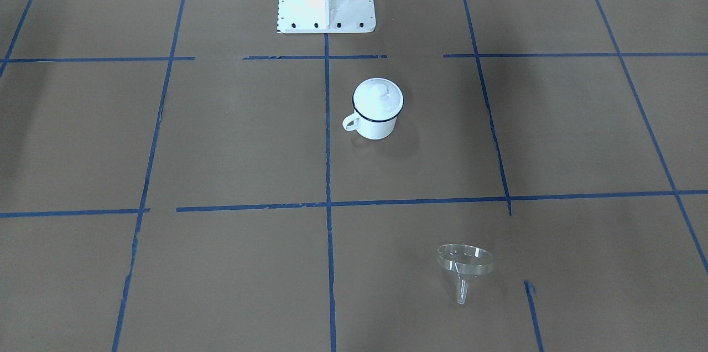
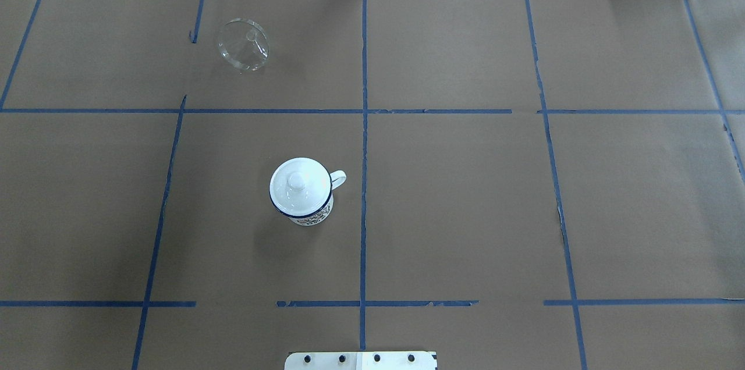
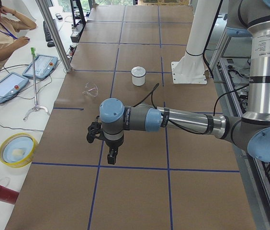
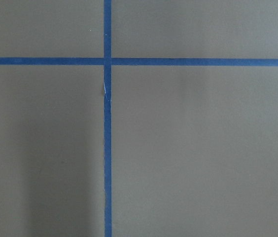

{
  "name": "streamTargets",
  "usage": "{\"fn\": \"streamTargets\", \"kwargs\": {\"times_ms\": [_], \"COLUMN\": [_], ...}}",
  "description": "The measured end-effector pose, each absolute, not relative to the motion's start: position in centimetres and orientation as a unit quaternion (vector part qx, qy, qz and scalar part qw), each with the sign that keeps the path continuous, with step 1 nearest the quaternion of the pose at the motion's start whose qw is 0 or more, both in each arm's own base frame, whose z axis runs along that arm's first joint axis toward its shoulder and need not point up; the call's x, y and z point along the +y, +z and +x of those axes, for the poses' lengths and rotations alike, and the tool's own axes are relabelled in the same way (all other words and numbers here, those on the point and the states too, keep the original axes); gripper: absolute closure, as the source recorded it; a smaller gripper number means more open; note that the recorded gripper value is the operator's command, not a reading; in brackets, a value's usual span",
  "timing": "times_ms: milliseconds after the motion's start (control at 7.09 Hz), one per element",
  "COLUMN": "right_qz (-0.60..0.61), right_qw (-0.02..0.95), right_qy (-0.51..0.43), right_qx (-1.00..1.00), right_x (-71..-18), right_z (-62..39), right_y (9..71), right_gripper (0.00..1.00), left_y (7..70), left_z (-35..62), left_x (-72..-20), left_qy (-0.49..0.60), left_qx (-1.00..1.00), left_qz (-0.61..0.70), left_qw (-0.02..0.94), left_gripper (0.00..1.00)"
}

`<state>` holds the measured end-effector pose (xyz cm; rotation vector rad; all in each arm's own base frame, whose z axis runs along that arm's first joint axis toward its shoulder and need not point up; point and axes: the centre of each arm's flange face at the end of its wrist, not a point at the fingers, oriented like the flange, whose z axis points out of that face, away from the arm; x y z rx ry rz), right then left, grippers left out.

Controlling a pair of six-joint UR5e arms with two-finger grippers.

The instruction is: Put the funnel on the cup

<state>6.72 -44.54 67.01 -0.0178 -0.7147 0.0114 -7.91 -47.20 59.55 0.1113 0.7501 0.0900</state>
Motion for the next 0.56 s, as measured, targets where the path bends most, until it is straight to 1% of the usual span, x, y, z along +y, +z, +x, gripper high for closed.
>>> {"fn": "streamTargets", "kwargs": {"times_ms": [423, 564], "right_qz": [-0.009, -0.009], "right_qw": [0.937, 0.937], "right_qy": [0.006, 0.006], "right_qx": [-0.350, -0.350], "right_x": [-44.5, -44.5], "right_z": [6.7, 6.7], "right_y": [67.0, 67.0], "right_gripper": [0.00, 0.00], "left_y": [58.5, 56.6], "left_z": [-7.8, -7.6], "left_x": [-48.1, -49.3], "left_qy": [0.049, 0.055], "left_qx": [0.365, 0.362], "left_qz": [0.063, 0.079], "left_qw": [0.928, 0.927], "left_gripper": [0.00, 0.00]}}
